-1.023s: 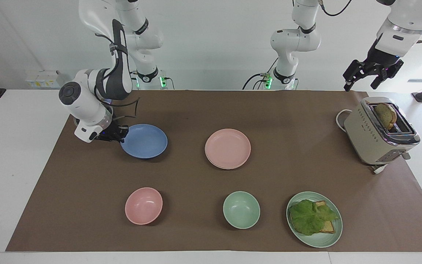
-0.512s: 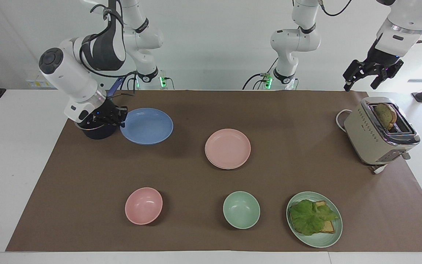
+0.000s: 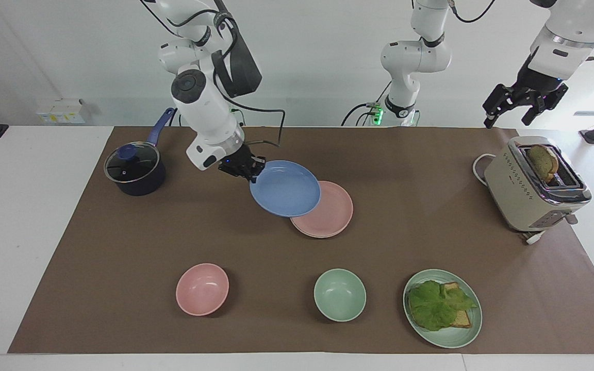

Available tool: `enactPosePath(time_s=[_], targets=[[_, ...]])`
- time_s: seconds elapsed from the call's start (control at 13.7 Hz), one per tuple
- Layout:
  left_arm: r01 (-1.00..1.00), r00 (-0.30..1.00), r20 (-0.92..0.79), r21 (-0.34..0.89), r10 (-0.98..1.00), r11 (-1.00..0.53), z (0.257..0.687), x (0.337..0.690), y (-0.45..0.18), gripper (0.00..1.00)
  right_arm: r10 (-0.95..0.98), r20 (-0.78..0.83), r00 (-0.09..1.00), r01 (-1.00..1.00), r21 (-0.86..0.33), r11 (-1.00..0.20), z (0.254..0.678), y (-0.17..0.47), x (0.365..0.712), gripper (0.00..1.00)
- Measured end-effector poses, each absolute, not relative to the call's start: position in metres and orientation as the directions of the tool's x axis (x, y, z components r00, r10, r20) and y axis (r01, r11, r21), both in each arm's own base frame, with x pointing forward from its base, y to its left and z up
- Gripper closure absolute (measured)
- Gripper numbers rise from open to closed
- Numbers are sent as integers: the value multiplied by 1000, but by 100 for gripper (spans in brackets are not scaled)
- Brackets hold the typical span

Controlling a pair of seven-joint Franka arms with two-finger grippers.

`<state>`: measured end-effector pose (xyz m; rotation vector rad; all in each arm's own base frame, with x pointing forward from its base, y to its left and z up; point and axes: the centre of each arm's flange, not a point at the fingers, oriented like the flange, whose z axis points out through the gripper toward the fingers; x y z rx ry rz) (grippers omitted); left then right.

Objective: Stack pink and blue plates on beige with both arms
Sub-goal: 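Lift the blue plate with the right gripper onto the pink plate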

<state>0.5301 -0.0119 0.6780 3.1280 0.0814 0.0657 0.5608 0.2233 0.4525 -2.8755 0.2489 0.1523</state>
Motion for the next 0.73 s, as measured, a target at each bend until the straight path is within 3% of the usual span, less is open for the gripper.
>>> enactPosePath(time_s=[0.37, 0.73], targets=[[52, 998, 42, 13, 52, -999, 678, 530, -12, 0, -280, -182, 943, -320, -253, -913, 410, 292, 549, 95], [52, 998, 42, 13, 52, -999, 678, 530, -12, 0, -288, -222, 932, -335, -219, -916, 382, 293, 539, 95]])
